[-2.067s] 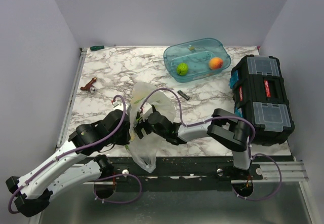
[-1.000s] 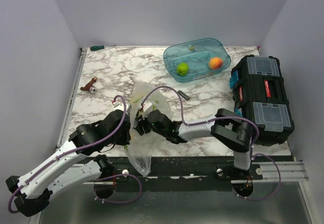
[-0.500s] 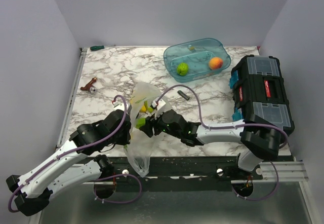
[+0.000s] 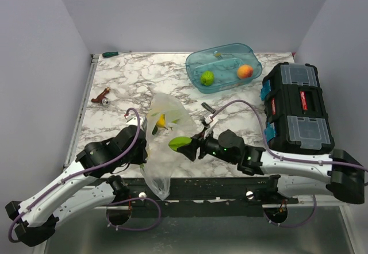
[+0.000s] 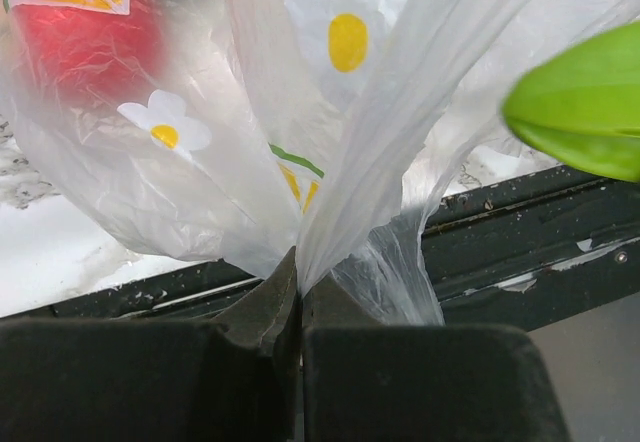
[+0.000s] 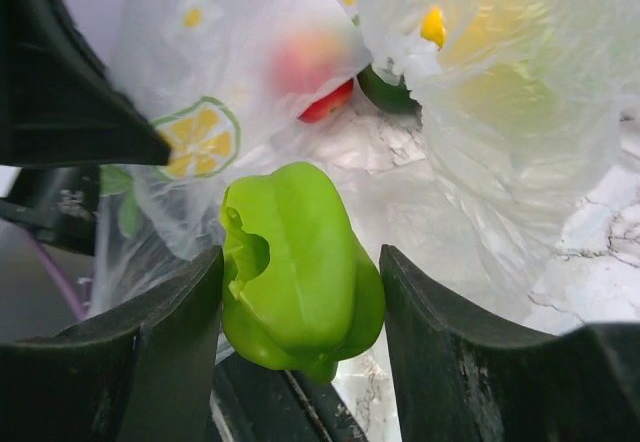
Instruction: Take the fake fruits out of the plastic bag
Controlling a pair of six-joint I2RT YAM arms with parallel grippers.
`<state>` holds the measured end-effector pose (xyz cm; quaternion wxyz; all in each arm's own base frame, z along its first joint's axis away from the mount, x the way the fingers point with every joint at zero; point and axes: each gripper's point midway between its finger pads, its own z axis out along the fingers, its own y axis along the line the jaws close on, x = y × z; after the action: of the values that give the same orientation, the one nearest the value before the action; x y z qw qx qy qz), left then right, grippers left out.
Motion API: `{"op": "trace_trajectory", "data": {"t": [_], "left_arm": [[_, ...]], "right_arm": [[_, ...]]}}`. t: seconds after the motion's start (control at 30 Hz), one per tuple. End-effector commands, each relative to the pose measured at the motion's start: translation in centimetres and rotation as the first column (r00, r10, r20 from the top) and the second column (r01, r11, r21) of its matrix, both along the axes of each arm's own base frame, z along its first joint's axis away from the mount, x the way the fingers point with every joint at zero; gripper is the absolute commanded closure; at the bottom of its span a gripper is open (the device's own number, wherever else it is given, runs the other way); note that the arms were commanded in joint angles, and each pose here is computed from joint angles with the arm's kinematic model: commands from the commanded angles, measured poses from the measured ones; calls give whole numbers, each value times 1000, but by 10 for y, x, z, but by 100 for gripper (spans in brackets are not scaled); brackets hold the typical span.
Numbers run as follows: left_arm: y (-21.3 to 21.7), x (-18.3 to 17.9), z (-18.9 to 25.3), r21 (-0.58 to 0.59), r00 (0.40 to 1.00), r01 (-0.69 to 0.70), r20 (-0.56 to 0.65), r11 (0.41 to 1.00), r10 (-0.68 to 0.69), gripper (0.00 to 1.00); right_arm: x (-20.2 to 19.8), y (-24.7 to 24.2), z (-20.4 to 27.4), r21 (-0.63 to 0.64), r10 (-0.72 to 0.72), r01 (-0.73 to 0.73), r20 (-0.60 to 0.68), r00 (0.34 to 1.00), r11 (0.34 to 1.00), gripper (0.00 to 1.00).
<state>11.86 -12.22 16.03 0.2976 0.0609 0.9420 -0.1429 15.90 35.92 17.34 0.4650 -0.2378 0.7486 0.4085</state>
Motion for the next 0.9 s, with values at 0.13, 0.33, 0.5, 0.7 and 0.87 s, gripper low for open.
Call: {"op": "trace_trajectory", "data": {"t": [0.13, 0.33, 0.5, 0.7, 0.87], "left_arm": [[-5, -1, 5, -24, 999, 45, 25, 999, -44, 100], [-8, -1, 8, -49, 997, 70, 45, 996, -67, 100], [-3, 1, 8, -39, 998, 38, 52, 999, -36, 100], [0, 1, 5, -15, 1000, 6, 30, 1000, -5, 100], [2, 1, 5, -14, 1000, 0, 29, 1000, 1, 100]], "right_arm": [[12, -59, 32, 33, -204, 203, 33, 978, 979, 99], [49, -104, 50, -12, -467, 471, 118, 876, 882, 99], [80, -132, 75, 19, -594, 598, 143, 791, 801, 99], [137, -164, 76, -12, -696, 698, 78, 714, 716, 99], [190, -176, 64, -55, -738, 737, 5, 675, 674, 99]]}}
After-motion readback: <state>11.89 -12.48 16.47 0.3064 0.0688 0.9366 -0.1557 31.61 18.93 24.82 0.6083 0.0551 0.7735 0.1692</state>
